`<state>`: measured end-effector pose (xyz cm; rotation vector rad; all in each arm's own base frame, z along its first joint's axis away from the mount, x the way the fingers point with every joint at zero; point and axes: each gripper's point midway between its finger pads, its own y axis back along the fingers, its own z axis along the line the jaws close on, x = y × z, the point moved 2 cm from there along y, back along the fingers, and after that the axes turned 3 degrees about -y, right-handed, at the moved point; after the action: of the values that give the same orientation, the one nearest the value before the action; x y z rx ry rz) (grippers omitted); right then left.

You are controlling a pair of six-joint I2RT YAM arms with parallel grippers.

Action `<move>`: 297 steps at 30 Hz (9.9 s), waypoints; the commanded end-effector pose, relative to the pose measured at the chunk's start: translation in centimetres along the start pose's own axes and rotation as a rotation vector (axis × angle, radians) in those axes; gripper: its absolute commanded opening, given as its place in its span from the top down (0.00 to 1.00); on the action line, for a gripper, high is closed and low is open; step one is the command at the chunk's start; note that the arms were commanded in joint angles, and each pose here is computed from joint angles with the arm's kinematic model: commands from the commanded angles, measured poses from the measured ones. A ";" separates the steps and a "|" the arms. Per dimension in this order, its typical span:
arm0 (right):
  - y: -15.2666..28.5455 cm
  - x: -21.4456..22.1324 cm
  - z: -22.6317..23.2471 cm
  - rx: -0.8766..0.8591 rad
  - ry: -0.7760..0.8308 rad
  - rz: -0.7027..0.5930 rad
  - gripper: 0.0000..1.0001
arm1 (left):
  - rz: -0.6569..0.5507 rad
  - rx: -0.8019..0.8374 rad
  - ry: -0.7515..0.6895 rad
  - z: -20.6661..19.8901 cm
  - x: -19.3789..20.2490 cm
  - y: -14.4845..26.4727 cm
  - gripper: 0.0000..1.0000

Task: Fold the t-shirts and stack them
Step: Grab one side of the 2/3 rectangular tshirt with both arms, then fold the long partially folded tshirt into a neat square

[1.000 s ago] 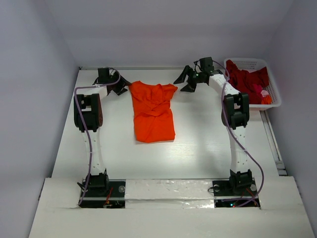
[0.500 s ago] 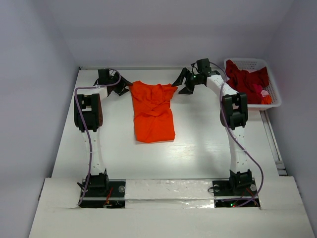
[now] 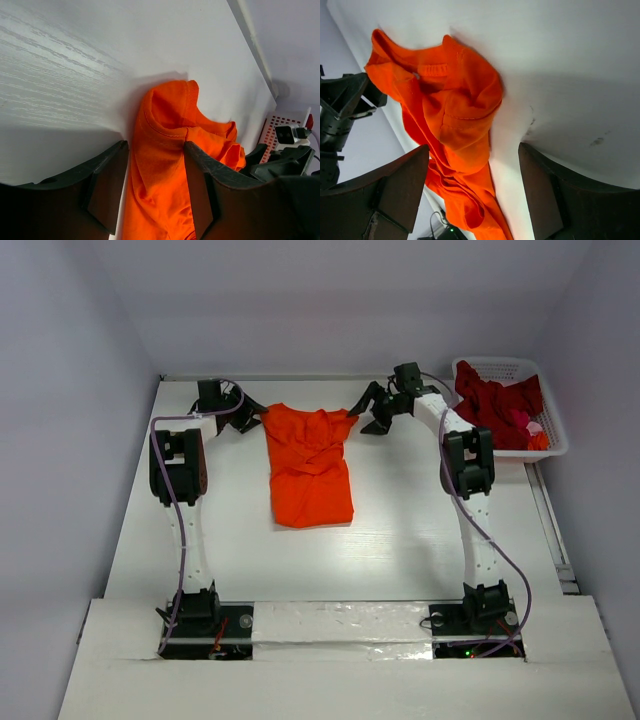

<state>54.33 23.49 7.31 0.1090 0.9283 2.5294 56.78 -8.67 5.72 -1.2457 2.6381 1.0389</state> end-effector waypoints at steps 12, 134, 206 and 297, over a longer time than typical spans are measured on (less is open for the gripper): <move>-0.7 -1.1 2.9 -0.014 -0.018 -0.048 0.25 | 0.004 0.004 -0.008 -0.5 0.1 1.0 0.54; 3.4 7.3 -1.8 0.123 -0.034 -0.064 1.00 | 0.144 -0.112 -0.049 0.9 12.6 9.0 1.00; 5.5 6.4 -2.4 0.306 0.078 -0.119 0.23 | 0.090 -0.177 -0.017 1.0 9.6 6.9 0.40; 3.4 10.3 -6.4 0.332 -0.016 0.022 1.00 | 0.286 -0.330 -0.100 2.6 13.9 5.7 1.00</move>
<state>42.15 21.66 4.67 0.2663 1.3155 2.3670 43.72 -14.31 3.98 -0.8783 2.7039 1.4846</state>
